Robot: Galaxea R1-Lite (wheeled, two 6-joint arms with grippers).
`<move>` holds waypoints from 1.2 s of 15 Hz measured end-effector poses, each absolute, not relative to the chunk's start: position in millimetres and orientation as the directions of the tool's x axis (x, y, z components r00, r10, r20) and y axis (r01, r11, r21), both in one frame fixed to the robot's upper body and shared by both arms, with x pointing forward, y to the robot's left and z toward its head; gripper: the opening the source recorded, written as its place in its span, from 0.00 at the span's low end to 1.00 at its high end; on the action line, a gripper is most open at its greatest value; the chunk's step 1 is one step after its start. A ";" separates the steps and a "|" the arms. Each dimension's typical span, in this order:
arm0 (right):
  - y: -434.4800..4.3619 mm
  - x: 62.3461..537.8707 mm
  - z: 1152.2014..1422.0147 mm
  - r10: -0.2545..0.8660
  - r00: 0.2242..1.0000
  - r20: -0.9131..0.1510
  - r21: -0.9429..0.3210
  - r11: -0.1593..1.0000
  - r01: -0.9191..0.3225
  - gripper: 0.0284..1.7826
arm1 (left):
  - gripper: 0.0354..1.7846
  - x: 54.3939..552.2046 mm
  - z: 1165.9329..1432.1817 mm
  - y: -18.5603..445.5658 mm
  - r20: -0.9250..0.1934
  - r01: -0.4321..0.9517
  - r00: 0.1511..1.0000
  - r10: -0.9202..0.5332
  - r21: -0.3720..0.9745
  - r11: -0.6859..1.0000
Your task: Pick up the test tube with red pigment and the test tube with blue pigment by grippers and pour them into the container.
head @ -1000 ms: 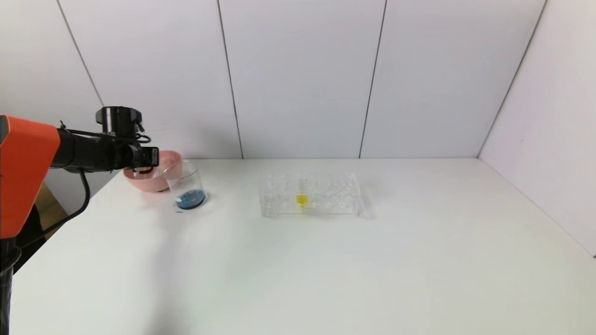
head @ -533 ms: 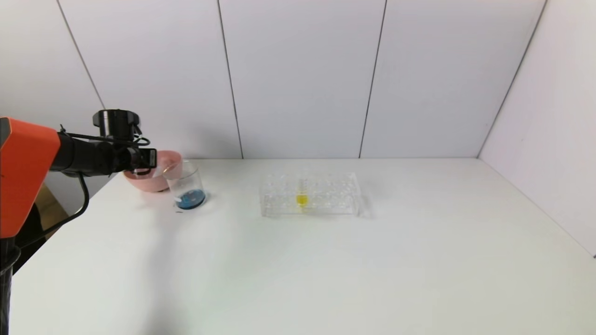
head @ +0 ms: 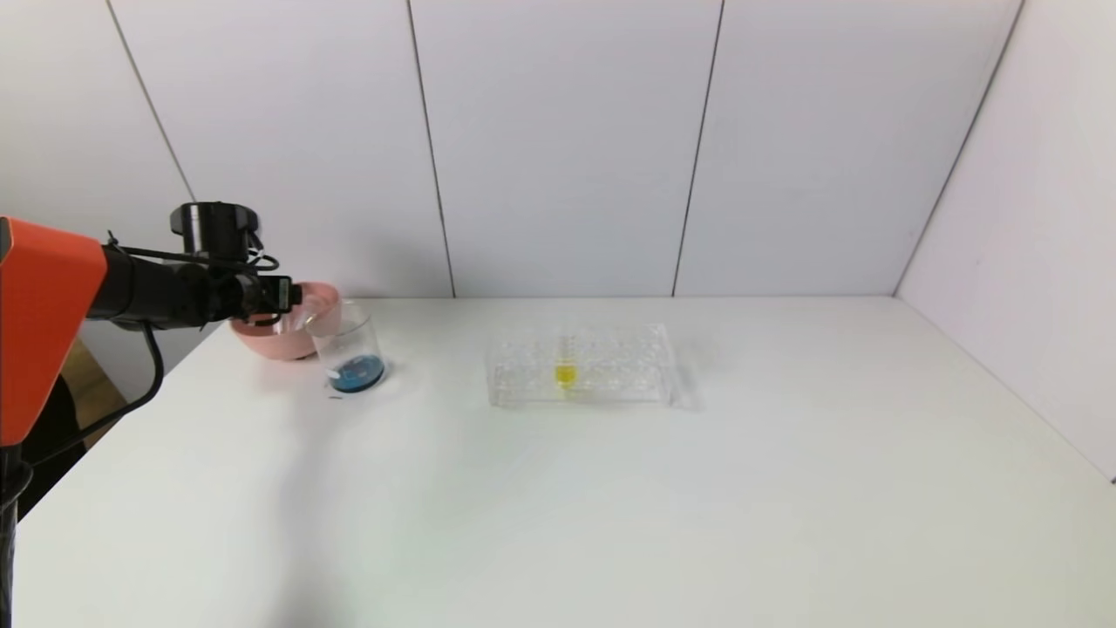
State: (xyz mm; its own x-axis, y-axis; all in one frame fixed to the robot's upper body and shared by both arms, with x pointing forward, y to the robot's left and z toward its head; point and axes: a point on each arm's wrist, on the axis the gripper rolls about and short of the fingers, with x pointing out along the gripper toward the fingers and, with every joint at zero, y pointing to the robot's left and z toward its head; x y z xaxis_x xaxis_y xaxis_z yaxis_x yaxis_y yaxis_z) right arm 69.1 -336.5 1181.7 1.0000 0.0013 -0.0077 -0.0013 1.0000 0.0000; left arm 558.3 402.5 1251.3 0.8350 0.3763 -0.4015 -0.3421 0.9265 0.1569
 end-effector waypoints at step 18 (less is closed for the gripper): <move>-336.5 69.1 1181.7 0.001 1.000 -0.008 0.000 1.000 -0.001 1.00 | 0.99 293.3 1413.9 333.5 0.083 -0.214 0.976 0.199 0.250 0.944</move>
